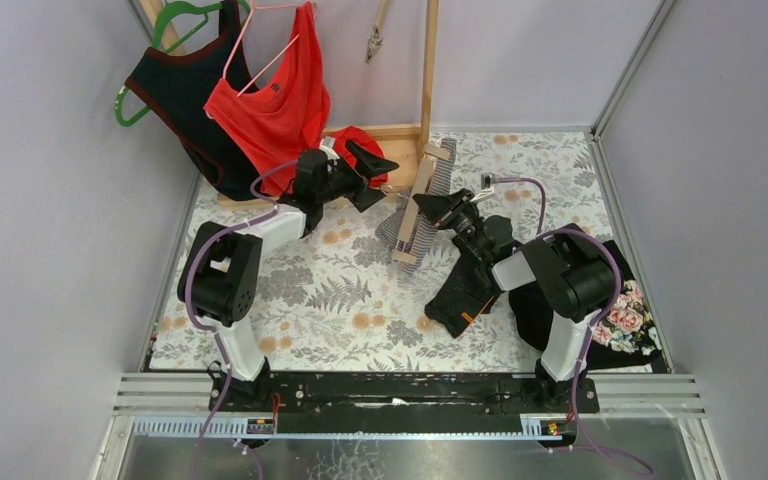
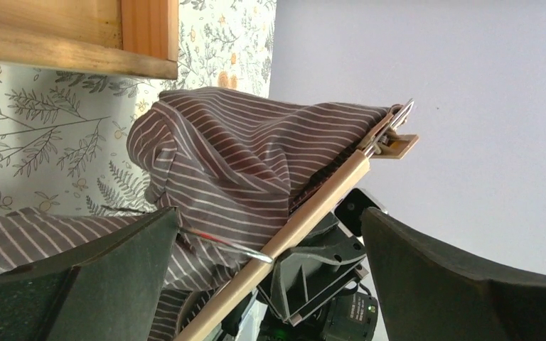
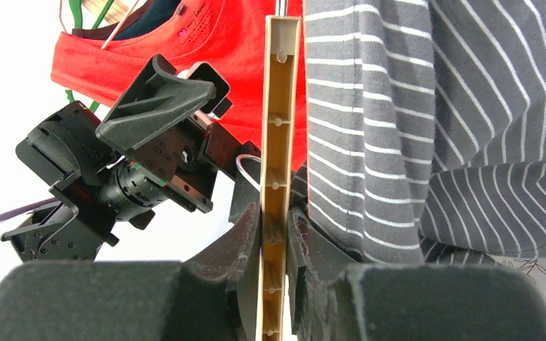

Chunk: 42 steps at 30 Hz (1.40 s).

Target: Clip the underwear to the hanger

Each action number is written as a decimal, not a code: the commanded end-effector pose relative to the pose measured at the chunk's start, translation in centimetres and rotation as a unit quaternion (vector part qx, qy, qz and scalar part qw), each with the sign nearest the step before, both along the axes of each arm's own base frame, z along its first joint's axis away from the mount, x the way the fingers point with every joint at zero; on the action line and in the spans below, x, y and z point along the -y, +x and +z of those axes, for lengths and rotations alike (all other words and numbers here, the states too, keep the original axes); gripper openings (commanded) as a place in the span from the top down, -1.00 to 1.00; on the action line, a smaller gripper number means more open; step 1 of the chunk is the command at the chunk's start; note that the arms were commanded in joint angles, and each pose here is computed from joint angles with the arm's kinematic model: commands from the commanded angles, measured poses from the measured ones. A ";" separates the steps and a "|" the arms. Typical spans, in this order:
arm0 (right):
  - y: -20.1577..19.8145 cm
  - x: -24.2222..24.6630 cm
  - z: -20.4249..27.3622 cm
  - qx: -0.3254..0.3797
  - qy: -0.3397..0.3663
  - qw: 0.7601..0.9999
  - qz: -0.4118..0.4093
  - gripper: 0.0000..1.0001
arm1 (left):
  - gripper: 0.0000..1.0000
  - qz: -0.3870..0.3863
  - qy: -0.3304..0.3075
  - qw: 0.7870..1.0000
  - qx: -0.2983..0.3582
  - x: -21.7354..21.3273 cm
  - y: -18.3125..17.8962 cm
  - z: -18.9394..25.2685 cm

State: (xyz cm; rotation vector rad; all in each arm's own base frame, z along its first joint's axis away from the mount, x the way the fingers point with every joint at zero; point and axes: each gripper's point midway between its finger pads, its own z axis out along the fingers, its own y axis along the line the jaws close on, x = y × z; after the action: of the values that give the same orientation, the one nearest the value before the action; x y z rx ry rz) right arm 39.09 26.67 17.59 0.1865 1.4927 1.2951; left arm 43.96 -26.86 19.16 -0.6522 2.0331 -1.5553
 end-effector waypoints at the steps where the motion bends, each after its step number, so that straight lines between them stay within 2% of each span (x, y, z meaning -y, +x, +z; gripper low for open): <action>1: -1.7 -0.4 5.8 0.098 0.035 0.994 0.016 0.75 | -1.00 0.008 -0.007 1.000 0.023 0.4 1.2 1.5; 6: -2.0 -0.7 5.6 0.096 0.034 0.995 0.020 0.76 | -1.00 0.010 -0.016 0.999 0.032 0.5 1.7 2.1; 8: -2.0 -0.7 5.4 0.093 0.034 0.995 0.019 0.76 | -0.94 0.008 -0.019 0.999 0.040 0.6 1.7 2.5; 9: -2.1 -0.7 5.4 0.093 0.035 0.995 0.019 0.76 | -0.86 0.007 -0.021 0.999 0.042 0.7 1.6 2.7; 12: -2.1 -0.7 5.4 0.092 0.035 0.995 0.017 0.76 | -0.42 0.007 -0.030 0.998 0.056 0.6 1.4 3.3; 18: -1.7 -0.7 5.2 0.088 0.037 0.995 0.014 0.76 | -0.35 0.001 -0.034 0.997 0.062 0.6 0.8 3.7; 20: -1.5 -0.8 5.3 0.088 0.039 0.995 0.013 0.76 | -0.17 -0.001 -0.036 0.997 0.065 0.6 0.7 3.7; 22: -1.4 -0.8 5.2 0.088 0.040 0.995 0.012 0.76 | 0.12 -0.005 -0.043 0.997 0.068 0.7 0.4 3.8; 24: -1.2 -0.8 5.2 0.087 0.040 0.995 0.010 0.76 | 0.27 -0.007 -0.047 0.997 0.066 0.6 0.1 3.6; 35: -0.6 -1.1 5.4 0.094 0.039 0.995 0.008 0.75 | 0.29 -0.016 -0.051 0.997 0.064 0.4 -1.4 3.2; 36: -0.5 -1.1 5.5 0.097 0.039 0.995 0.008 0.76 | 0.34 -0.018 -0.051 0.997 0.062 0.5 -1.6 3.1; 38: -0.6 -0.9 5.7 0.102 0.035 0.994 0.001 0.76 | 0.58 -0.020 -0.051 0.997 0.059 0.4 -1.8 2.8; 39: -0.6 -0.8 5.9 0.105 0.034 0.994 -0.002 0.76 | 0.60 -0.021 -0.050 0.997 0.057 0.5 -1.9 2.6; 42: -0.6 -0.7 6.1 0.110 0.032 0.993 -0.005 0.76 | 0.49 -0.022 -0.050 0.997 0.053 0.5 -2.1 2.1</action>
State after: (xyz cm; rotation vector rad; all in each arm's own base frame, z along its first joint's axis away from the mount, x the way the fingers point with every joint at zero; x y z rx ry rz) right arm 38.33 27.65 18.17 0.1504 1.4713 1.3193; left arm 44.18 -25.82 18.83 -0.6897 1.9335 -1.5779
